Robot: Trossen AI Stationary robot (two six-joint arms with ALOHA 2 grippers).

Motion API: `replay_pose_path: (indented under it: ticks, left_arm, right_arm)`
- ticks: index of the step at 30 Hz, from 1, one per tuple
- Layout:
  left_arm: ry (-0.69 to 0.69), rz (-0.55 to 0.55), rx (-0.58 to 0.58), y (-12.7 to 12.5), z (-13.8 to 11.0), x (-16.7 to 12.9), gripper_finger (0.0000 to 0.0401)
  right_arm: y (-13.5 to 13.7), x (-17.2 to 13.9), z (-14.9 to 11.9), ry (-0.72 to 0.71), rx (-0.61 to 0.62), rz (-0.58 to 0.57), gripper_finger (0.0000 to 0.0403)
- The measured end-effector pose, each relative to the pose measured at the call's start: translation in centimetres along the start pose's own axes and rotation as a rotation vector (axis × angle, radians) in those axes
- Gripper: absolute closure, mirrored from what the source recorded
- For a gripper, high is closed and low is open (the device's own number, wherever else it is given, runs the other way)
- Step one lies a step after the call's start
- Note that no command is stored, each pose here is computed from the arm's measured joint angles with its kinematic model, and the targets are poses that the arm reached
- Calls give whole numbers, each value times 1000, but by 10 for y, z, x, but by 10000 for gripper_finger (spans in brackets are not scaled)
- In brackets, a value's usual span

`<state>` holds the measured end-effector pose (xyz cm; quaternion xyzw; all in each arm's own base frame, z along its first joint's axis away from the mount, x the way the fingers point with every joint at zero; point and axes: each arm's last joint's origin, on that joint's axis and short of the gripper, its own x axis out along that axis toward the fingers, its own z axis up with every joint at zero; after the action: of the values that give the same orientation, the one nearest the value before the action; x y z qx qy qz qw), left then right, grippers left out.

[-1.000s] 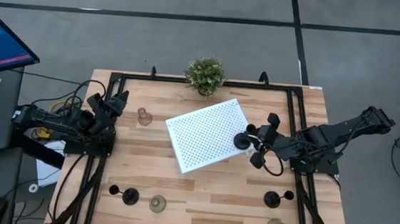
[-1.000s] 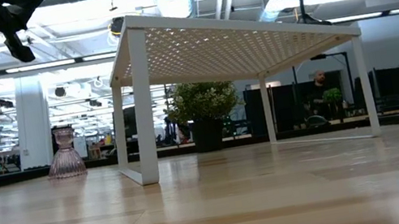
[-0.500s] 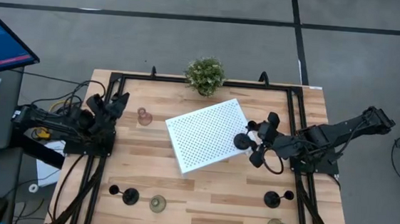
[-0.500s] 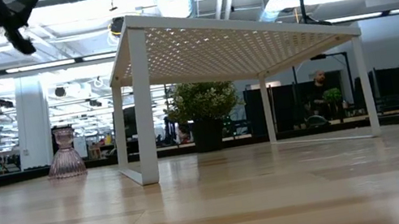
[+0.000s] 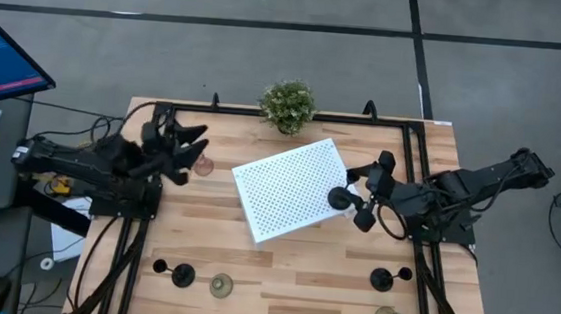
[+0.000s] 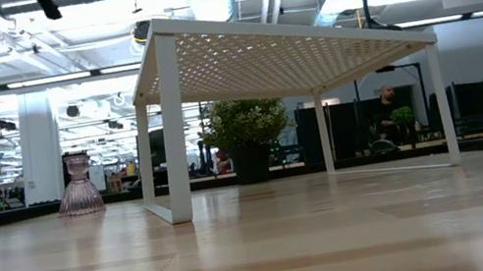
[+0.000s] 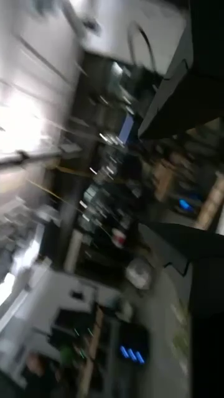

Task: Pick & Place candle stick holders
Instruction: Put the top right black candle holder onto the shelf, then put the pink transparent candle holder onto the shelf

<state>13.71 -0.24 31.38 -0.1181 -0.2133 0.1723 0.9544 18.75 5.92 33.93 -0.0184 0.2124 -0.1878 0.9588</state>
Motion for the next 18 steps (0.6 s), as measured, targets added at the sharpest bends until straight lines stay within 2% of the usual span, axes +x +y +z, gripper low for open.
replay_pose_path:
  ticks: [10, 16, 18]
  left_arm:
    - [299, 277, 205, -11, 35, 25, 173]
    - [498, 469, 288, -8, 31, 26, 173]
    - [562, 526, 278, -4, 25, 27, 173]
  right_arm:
    - [-7, -13, 10, 43, -35, -6, 138]
    - [-9, -15, 12, 54, -45, -11, 138]
    - [-9, -15, 12, 55, -45, -11, 138]
